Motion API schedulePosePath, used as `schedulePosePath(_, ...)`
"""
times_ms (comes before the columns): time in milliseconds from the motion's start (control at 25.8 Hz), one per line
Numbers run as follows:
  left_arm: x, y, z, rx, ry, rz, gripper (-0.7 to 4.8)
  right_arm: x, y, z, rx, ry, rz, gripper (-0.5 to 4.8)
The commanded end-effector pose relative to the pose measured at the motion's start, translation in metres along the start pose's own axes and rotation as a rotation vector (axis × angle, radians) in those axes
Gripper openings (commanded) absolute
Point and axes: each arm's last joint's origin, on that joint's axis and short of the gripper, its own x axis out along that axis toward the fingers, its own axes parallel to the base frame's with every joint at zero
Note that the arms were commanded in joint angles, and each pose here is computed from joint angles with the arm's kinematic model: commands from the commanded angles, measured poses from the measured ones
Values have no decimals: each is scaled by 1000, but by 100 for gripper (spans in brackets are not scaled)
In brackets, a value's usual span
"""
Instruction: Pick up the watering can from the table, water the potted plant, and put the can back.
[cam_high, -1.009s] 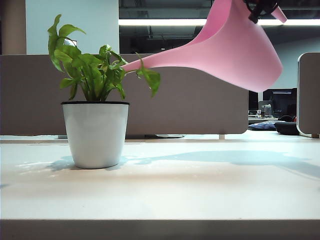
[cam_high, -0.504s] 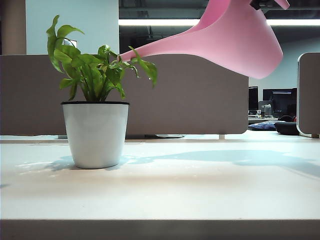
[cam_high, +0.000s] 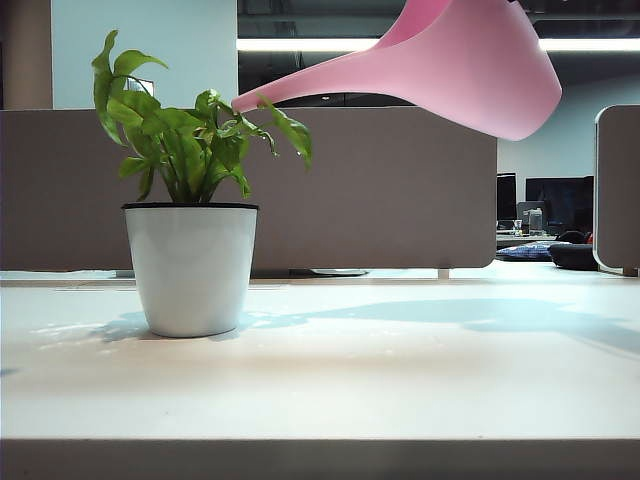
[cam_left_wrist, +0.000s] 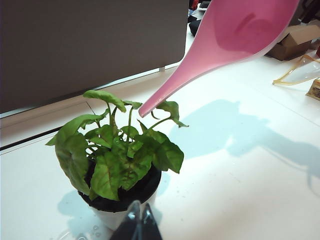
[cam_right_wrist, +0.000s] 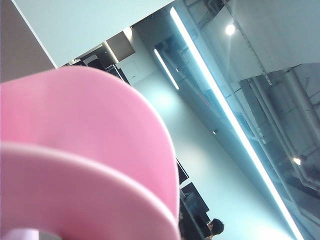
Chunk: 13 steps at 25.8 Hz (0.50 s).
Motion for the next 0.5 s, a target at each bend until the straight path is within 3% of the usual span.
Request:
schedulePosePath(39,-1,0,2,5,-15,-4,-5,-1,-17,10,-2,-51,-94,113)
schedulePosePath(504,-3,-1,2,7,-23,-3,-5,0,-13,21,-59,-87,-70,112)
